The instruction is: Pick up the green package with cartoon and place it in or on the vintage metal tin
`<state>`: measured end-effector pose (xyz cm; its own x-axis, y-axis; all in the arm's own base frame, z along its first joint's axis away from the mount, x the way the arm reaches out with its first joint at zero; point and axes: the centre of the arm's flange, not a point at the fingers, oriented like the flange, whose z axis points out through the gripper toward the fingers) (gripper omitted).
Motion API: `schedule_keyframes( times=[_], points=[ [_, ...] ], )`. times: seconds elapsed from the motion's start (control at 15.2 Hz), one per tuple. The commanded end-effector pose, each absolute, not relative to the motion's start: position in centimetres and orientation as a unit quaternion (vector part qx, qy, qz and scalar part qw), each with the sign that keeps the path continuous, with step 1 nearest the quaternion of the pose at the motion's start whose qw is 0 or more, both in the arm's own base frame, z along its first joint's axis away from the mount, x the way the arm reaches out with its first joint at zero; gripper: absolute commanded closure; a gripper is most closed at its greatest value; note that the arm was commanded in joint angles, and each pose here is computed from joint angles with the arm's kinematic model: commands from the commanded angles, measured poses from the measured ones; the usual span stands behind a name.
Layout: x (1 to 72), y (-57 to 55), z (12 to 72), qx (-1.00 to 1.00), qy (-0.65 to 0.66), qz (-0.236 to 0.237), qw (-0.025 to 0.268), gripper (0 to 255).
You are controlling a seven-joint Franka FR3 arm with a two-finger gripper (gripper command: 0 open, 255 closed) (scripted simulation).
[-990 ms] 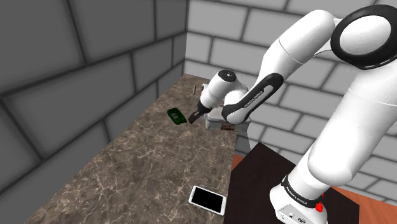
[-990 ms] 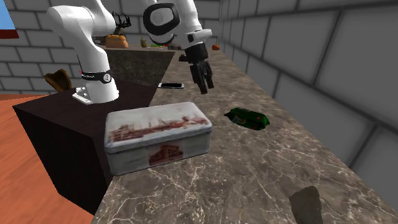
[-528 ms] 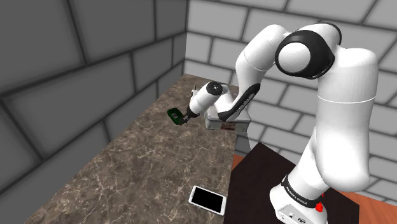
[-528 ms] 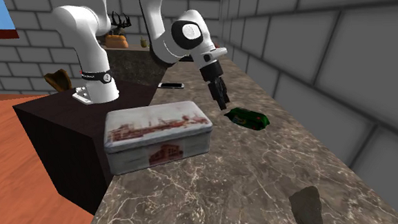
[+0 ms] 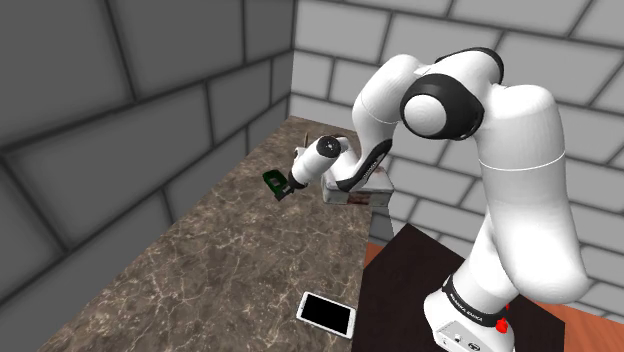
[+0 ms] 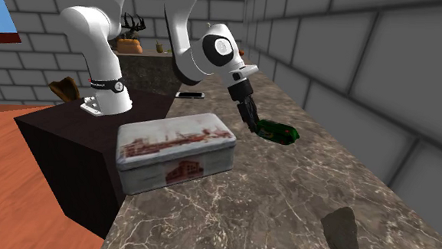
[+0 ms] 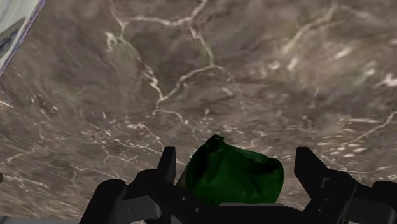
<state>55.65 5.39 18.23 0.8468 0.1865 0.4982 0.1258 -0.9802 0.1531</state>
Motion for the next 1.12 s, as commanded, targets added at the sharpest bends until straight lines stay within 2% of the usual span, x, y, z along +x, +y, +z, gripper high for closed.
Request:
schedule_keyframes(
  times=[0.0, 0.33, 0.4, 1.06],
  points=[
    [55.74, 5.37, 18.05, 0.959, 0.082, 0.265, 0.057, 0],
    [55.73, 5.37, 18.05, 0.959, 0.082, 0.265, 0.057, 0],
    [55.73, 5.37, 18.05, 0.959, 0.082, 0.265, 0.057, 255],
    [55.74, 5.37, 18.58, 0.959, 0.082, 0.265, 0.057, 255]
  ],
)
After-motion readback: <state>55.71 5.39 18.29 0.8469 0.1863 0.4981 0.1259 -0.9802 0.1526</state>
